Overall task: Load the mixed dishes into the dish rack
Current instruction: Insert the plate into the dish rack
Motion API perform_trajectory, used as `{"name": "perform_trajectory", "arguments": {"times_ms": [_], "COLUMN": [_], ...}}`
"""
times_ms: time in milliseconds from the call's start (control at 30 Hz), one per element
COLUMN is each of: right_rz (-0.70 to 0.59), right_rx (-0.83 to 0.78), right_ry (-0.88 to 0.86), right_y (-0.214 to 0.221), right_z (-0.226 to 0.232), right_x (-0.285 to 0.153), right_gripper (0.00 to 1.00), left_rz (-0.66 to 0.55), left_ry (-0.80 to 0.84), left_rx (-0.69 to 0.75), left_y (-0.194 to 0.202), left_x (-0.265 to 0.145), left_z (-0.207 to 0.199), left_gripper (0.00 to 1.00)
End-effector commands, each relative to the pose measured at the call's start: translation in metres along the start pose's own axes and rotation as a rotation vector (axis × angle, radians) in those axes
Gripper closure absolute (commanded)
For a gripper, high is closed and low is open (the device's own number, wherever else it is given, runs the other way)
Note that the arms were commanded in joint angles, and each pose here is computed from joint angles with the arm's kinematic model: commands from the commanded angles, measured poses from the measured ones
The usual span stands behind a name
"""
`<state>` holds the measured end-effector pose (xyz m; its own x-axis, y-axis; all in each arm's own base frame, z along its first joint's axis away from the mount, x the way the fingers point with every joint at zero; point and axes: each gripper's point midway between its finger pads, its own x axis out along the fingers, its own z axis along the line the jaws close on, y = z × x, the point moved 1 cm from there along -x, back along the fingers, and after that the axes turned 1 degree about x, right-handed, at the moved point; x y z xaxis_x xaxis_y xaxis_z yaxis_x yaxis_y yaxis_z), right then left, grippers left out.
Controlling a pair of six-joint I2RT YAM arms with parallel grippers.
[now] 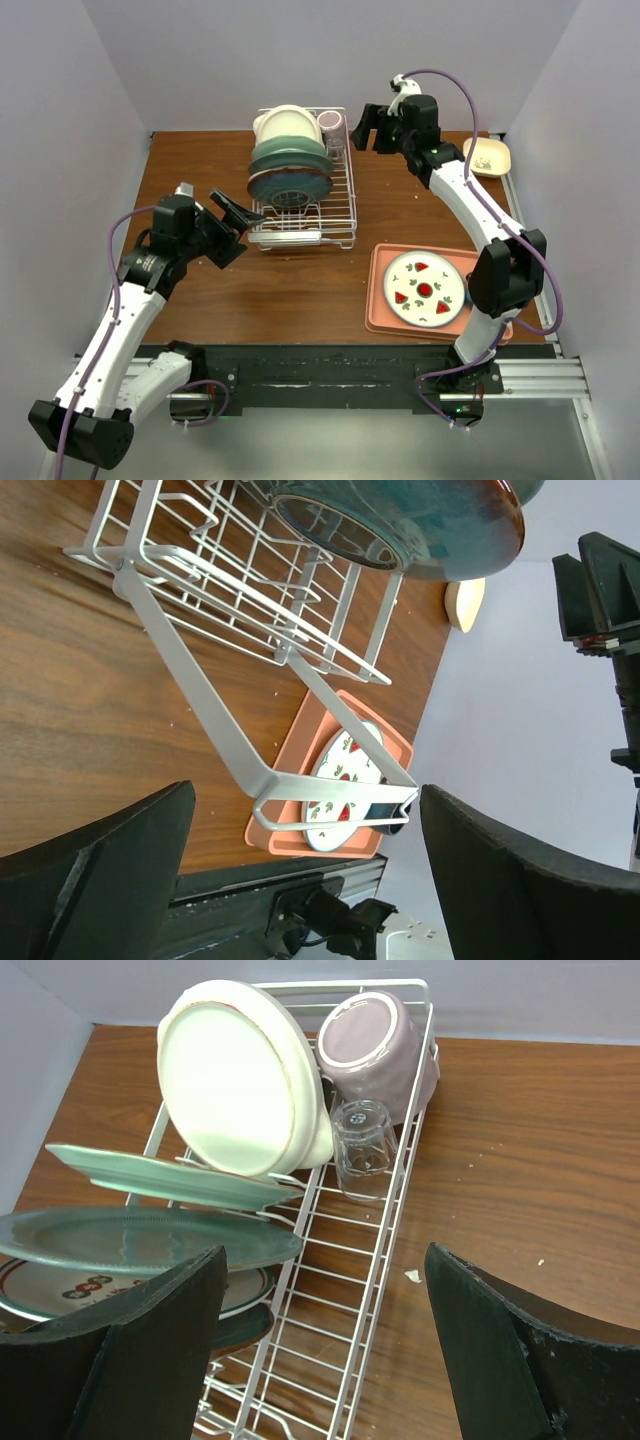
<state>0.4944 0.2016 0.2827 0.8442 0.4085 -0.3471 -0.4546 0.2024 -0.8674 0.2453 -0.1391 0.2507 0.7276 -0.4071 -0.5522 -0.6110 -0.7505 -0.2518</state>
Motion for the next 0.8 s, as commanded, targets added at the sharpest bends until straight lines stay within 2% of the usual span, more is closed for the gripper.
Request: {"name": "perform_trajectory", "arguments": {"times_ms": [0, 100, 367, 767], "right_rz": [-0.091, -0.097, -0.102, -0.086], "right_rx": [0.021, 0.023, 0.016, 0.014], "right_ry": [-0.012, -0.015, -0.009, -0.012], "right_y": [-0.03, -0.032, -0.033, -0.027], "right_z": [0.01, 0.01, 0.01, 0.008], "right_x": [-0.022, -0.023, -0.023, -0.019], "right_gripper": [0.16, 0.16, 0.16, 0.17], "left_rz": [0.009, 0.018, -0.006, -0.183], "left_ry": [0.122, 0.189, 0.216, 0.156], "left_rx": [-0.034, -0.072, -0.129, -0.195], "left_y": [-0.003, -0.001, -0.005, -0.029], "left_x": [0.0, 0.009, 0.018, 0.008], "left_z": [-0.03, -0.035, -0.043, -0.023], "left_gripper": [0.0, 0.02, 0.04, 0.08]}}
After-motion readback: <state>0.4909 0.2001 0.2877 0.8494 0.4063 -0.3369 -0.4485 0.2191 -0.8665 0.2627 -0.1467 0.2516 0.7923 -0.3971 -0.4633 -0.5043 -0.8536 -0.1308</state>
